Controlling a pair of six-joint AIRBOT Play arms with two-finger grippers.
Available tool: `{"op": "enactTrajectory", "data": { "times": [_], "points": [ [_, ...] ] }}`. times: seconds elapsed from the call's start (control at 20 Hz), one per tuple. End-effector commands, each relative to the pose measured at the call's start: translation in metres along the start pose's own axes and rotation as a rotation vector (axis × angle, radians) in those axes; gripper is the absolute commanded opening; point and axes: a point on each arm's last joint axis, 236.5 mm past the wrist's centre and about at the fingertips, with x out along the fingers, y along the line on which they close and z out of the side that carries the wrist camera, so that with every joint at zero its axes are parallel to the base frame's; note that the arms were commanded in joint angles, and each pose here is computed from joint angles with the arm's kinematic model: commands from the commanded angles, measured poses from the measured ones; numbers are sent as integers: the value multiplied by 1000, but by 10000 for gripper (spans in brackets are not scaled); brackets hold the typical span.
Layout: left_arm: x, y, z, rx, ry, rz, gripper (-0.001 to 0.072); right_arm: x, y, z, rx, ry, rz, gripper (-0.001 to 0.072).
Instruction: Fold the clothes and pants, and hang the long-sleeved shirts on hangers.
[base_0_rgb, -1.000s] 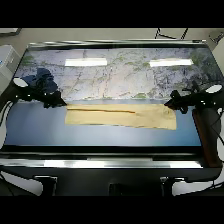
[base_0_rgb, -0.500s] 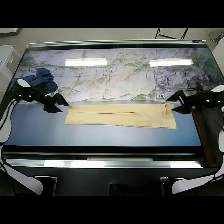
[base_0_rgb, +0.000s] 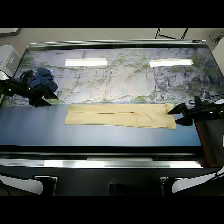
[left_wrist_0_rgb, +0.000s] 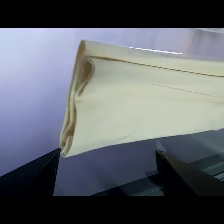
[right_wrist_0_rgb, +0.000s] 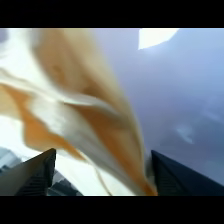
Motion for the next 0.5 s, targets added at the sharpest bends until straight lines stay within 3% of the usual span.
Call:
{"op": "enactTrajectory", "data": {
  "times": [0.0, 0.05, 0.1, 0.15, 0.2, 0.35, 0.4, 0.45],
  "points": [
    [-5, -37, -9, 79, -12, -15, 707, 30, 23, -2, -101, 23, 41, 712],
    [-1, -49, -12, 98, -3, -37, 707, 36, 29, -4, -121, 33, 34, 684],
    [4, -61, -16, 115, 9, -58, 707, 42, 33, -7, -138, 46, 30, 526],
    [10, -72, -19, 136, 19, -67, 706, 45, 37, -9, -144, 54, 27, 252],
    [16, -81, -21, 159, 24, -69, 705, 45, 41, -11, -131, 55, 26, 38],
    [46, -114, -23, 232, 17, -73, 700, 26, 66, -18, -170, 26, 44, 37],
    [59, -126, -22, 257, 6, -75, 652, 15, 76, -20, -171, 3, 43, 37],
    [77, -139, -22, 280, -6, -77, 399, 5, 85, -25, -171, -12, 45, 37]
  ]
}}
